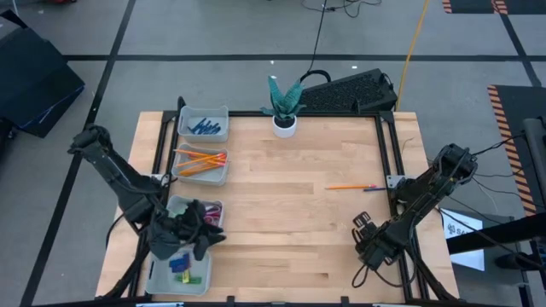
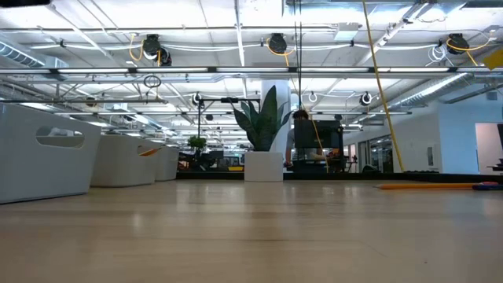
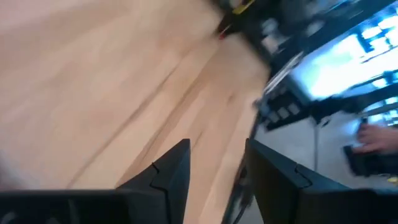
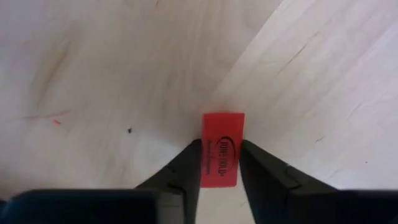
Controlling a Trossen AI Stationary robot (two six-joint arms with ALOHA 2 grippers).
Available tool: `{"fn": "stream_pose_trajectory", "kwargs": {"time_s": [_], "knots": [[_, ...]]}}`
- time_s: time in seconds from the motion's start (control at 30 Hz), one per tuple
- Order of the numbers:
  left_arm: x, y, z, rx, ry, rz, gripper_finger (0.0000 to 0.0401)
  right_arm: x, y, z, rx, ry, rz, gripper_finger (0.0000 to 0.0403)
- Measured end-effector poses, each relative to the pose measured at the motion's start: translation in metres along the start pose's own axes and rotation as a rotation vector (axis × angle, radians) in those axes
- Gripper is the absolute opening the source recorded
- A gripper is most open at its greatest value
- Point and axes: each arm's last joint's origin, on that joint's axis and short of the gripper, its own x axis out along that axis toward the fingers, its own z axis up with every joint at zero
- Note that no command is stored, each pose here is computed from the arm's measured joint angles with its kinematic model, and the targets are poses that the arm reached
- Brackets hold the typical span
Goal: Sort crayons/erasers/pens/pencils in bins
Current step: Put the red eraser into the bottom
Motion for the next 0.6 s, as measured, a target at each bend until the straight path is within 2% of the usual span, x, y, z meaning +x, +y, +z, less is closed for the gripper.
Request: {"fn": "stream_pose_trajectory", "kwargs": {"time_s": [0.17,0.27,0.37,0.47,0.6], "knots": [[0.008,-0.010,0.019,0.045,-0.097,-0.091,0.0175,-0.004,0.000,0.004,0.002,-0.019,-0.004,0.0056],[0.013,-0.011,0.030,0.078,-0.146,-0.099,0.0202,-0.012,-0.001,0.012,0.014,-0.023,0.001,0.0049],[0.018,-0.010,0.041,0.109,-0.181,-0.096,0.0230,-0.036,-0.006,0.035,0.078,-0.171,-0.055,0.0052],[0.024,-0.009,0.052,0.118,-0.199,-0.109,0.0251,-0.060,-0.014,0.048,0.095,-0.223,-0.153,0.0054],[0.029,-0.007,0.068,0.023,-0.246,-0.130,0.0263,-0.110,-0.035,0.078,0.193,-0.466,-0.304,0.0052]]}}
